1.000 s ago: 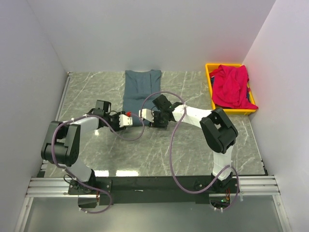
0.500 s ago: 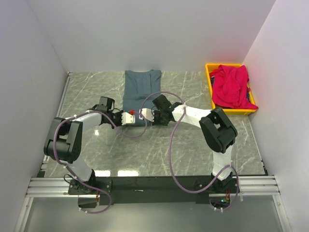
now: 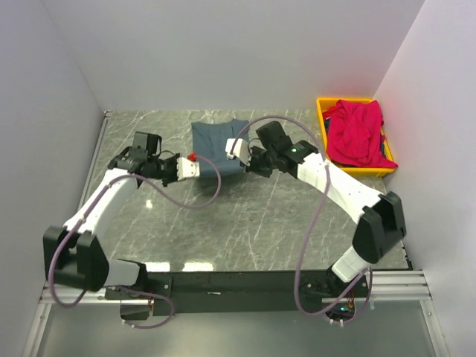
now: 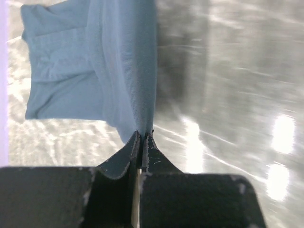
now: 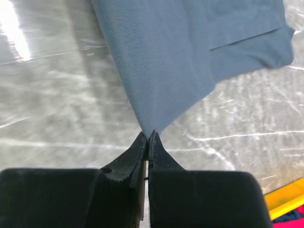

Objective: Fold and stack the t-shirts
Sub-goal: Fold the tshirt

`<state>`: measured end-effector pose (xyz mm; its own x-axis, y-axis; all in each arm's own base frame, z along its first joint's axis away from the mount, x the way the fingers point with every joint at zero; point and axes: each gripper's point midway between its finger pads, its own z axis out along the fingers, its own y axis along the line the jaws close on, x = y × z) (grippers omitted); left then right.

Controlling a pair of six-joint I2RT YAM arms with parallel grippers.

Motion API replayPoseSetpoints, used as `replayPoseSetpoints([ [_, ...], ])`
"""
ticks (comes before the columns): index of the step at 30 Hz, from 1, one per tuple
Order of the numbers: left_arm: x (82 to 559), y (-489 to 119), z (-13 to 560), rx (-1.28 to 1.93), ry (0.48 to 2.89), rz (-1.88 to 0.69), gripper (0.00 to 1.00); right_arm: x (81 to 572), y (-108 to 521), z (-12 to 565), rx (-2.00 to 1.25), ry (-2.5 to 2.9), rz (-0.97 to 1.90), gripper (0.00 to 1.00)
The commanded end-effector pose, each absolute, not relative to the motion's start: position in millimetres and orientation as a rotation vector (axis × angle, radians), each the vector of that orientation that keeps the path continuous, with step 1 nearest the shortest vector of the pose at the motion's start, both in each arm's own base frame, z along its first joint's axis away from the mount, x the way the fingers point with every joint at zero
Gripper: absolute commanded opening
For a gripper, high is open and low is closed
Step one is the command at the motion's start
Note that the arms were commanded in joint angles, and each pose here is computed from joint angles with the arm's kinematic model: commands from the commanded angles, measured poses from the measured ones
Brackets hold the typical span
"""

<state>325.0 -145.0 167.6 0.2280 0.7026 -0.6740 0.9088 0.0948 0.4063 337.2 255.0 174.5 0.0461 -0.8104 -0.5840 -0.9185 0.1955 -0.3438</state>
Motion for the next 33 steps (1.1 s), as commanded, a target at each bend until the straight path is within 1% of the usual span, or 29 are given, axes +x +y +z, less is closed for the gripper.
replayPoseSetpoints([
  [1,258.0,-139.6,161.0,1.763,1.567,-0.411,0.01,286.8,239.7,176.3,-1.681,1.839,0.295,0.0],
  [3,229.4,-137.5,158.1,1.803,1.557,-0.437,0.01,249.7,234.2,172.3,-1.723,1.836,0.362,0.0],
  [4,209.5,-135.4,153.3,1.825,1.589,-0.488,0.01,229.5,228.3,157.8,-1.758,1.858,0.403,0.0],
  [5,193.2,-134.9,146.9,1.842,1.603,-0.531,0.01,208.5,229.5,164.4,-1.786,1.809,0.423,0.0],
  [8,151.0,-137.5,146.3,1.851,1.581,-0.631,0.0,162.5,223.1,156.0,-1.839,1.811,0.517,0.0],
  [10,144.9,-140.4,156.3,1.778,1.583,-0.632,0.01,154.7,222.5,157.4,-1.83,1.845,0.579,0.0],
  [12,149.2,-142.3,163.3,1.751,1.577,-0.616,0.0,165.8,223.6,162.9,-1.825,1.831,0.547,0.0],
  [14,164.1,-143.8,174.1,1.729,1.582,-0.579,0.0,183.7,228.7,169.2,-1.833,1.791,0.512,0.0],
  [16,190.1,-147.8,176.2,1.696,1.626,-0.56,0.0,206.6,230.9,180.6,-1.817,1.771,0.502,0.0],
  [17,207.7,-149.2,185.7,1.675,1.621,-0.511,0.01,215.7,230.9,168.1,-1.838,1.824,0.513,0.0],
  [19,244.4,-153.9,188.0,1.653,1.619,-0.466,0.01,243.0,229.9,171.1,-1.813,1.834,0.512,0.0],
  [21,273.5,-155.9,176.4,1.625,1.678,-0.453,0.01,270.0,231.7,153.1,-1.811,1.878,0.494,0.0],
  [23,304.2,-160.0,178.6,1.604,1.659,-0.412,0.01,303.0,233.4,141.2,-1.807,1.903,0.455,0.0],
  [24,320.0,-158.4,160.2,1.592,1.716,-0.43,0.02,314.1,235.5,137.8,-1.799,1.909,0.453,0.0],
  [25,335.8,-159.1,162.9,1.585,1.705,-0.412,0.02,329.0,239.7,145.1,-1.773,1.898,0.46,0.0],
  [26,345.1,-159.4,156.4,1.584,1.721,-0.417,0.02,335.3,240.7,125.9,-1.786,1.948,0.492,0.0],
  [27,355.6,-157.5,133.8,1.566,1.798,-0.446,0.04,341.4,243.0,120.5,-1.79,1.954,0.492,0.0],
  [28,363.1,-156.7,126.2,1.555,1.824,-0.447,0.04,349.5,244.9,116.3,-1.791,1.955,0.478,0.0],
  [29,373.8,-157.4,122.6,1.55,1.827,-0.431,0.05,358.8,244.7,99.8,-1.799,1.98,0.455,0.0],
  [31,382.5,-154.0,95.1,1.54,1.904,-0.435,0.07,366.2,245.1,86.5,-1.801,2.007,0.442,0.0],
  [33,386.8,-154.5,75.7,1.535,1.931,-0.441,0.08,370.5,246.4,68.7,-1.806,2.062,0.46,0.0],
])
